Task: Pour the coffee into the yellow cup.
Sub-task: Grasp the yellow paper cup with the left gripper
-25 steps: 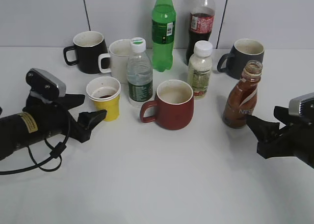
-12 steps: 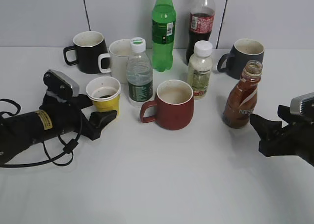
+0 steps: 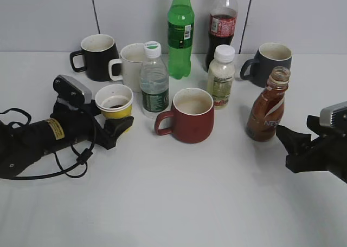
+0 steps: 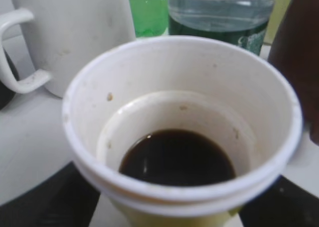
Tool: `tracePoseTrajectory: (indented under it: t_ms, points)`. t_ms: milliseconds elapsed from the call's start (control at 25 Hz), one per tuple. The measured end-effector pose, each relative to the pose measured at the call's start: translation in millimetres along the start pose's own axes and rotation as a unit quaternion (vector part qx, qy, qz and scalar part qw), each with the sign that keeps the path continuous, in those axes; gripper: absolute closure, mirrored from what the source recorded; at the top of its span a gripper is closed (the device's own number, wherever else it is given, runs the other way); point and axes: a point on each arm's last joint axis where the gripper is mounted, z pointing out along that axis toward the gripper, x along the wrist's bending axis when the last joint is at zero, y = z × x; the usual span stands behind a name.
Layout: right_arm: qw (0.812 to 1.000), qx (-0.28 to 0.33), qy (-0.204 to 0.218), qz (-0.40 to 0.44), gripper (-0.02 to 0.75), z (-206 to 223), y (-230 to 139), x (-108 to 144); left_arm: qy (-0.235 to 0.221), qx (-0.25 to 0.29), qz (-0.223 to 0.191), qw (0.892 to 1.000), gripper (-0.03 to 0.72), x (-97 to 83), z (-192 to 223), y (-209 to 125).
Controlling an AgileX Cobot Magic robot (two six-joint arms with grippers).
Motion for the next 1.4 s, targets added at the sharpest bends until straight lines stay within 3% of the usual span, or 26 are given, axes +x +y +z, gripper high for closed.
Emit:
tracePoseTrajectory:
  t_ms: [360,840,1160,1400]
  points:
    - [1.0,0.0,-0.002,-0.001,0.219,0.0,0.0,-0.4,-0.007,-0.029,-0.001,1.0,0.076,3.8,14.1,-5.1]
    - [1.0,-0.002,-0.003,-0.002,0.219,0.9,0.7,-0.7,-0.01,-0.028,-0.005,1.0,0.108,4.9,20.6,-14.2]
    - [1.0,-0.002,-0.003,-0.002,0.219,0.9,0.7,-0.8,-0.013,-0.051,-0.006,0.999,0.234,4.8,21.9,-12.0]
    - [1.0,-0.002,-0.003,-0.003,0.219,0.9,0.7,-0.8,-0.013,-0.053,-0.006,0.998,0.286,4.8,21.9,-11.6]
